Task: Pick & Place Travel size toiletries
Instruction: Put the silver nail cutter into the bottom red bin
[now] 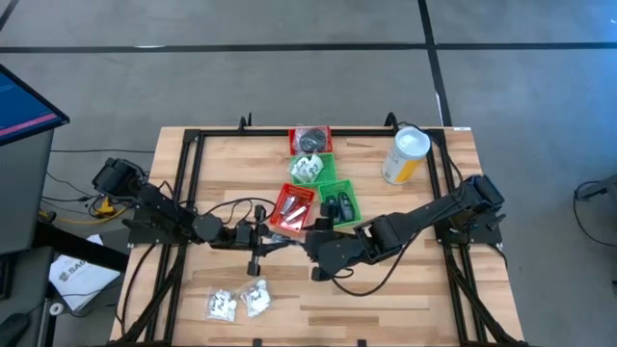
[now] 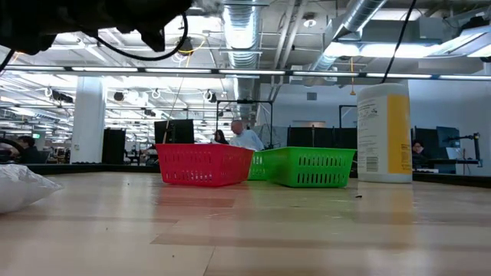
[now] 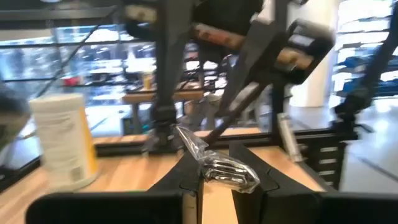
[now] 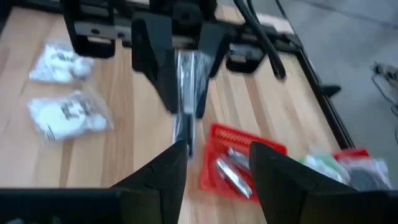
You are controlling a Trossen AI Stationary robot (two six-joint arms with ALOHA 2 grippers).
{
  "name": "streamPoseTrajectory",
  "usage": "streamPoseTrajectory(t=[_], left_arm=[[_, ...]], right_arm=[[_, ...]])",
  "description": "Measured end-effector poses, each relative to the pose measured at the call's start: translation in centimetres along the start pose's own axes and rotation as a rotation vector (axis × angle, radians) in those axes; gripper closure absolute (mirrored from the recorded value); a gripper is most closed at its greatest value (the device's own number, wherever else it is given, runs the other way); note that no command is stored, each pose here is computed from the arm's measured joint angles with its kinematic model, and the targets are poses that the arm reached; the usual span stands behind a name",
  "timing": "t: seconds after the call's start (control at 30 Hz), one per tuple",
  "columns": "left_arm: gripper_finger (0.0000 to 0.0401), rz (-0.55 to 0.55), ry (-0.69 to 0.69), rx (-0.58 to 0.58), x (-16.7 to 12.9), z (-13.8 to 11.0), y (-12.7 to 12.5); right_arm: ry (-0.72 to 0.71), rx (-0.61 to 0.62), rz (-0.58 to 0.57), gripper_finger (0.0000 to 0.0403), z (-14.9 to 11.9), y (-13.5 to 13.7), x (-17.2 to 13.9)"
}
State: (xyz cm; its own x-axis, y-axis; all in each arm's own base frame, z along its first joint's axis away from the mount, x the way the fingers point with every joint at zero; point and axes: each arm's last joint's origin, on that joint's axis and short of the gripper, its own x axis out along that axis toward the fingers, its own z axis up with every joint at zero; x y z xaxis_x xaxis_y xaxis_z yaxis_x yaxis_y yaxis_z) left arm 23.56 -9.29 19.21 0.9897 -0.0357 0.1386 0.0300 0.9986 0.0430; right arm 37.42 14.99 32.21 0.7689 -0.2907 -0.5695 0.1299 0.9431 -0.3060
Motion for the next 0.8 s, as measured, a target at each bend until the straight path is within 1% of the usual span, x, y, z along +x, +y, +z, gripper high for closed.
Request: streamPoseTrajectory(t=[0.1,0.17,0.23,0.3,0.5,0.6,0.8], left_arm=[[0.0361,0.081,0.041,0.007,0.0,-0.4,0.3],[0.0361,0.163,0.08,0.001,0.0,-0.8,0.7],[0.0361,0.249,0.114,-0.029,0.1,-1.2,1.4],[0.0361,0.311,0.142,-0.068,0.3,-1.6,2.3],[0.0361,0.472,0.224,-0.236,0.6,-3.2,5.6],[0.0361,0.533,0.253,-0.3,0.5,-3.8,6.9],[0.0361,0.596,0.32,-0.386,0.3,-4.8,8.7]], right_arm=[[0.022,0.026,0.004,0.0244,-0.2,-0.1,-0.9],[0.059,0.021,0.009,0.0246,-0.7,0.3,-1.1],[0.088,0.016,0.019,0.0246,-1.2,0.9,-1.5],[0.11,0.024,0.023,0.0245,-1.6,1.4,-1.8],[0.152,0.044,0.031,0.0247,-3.0,2.8,-2.0],[0.159,0.058,0.037,0.025,-3.2,3.2,-2.3],[0.151,0.066,0.047,0.0256,-3.3,3.6,-2.6]])
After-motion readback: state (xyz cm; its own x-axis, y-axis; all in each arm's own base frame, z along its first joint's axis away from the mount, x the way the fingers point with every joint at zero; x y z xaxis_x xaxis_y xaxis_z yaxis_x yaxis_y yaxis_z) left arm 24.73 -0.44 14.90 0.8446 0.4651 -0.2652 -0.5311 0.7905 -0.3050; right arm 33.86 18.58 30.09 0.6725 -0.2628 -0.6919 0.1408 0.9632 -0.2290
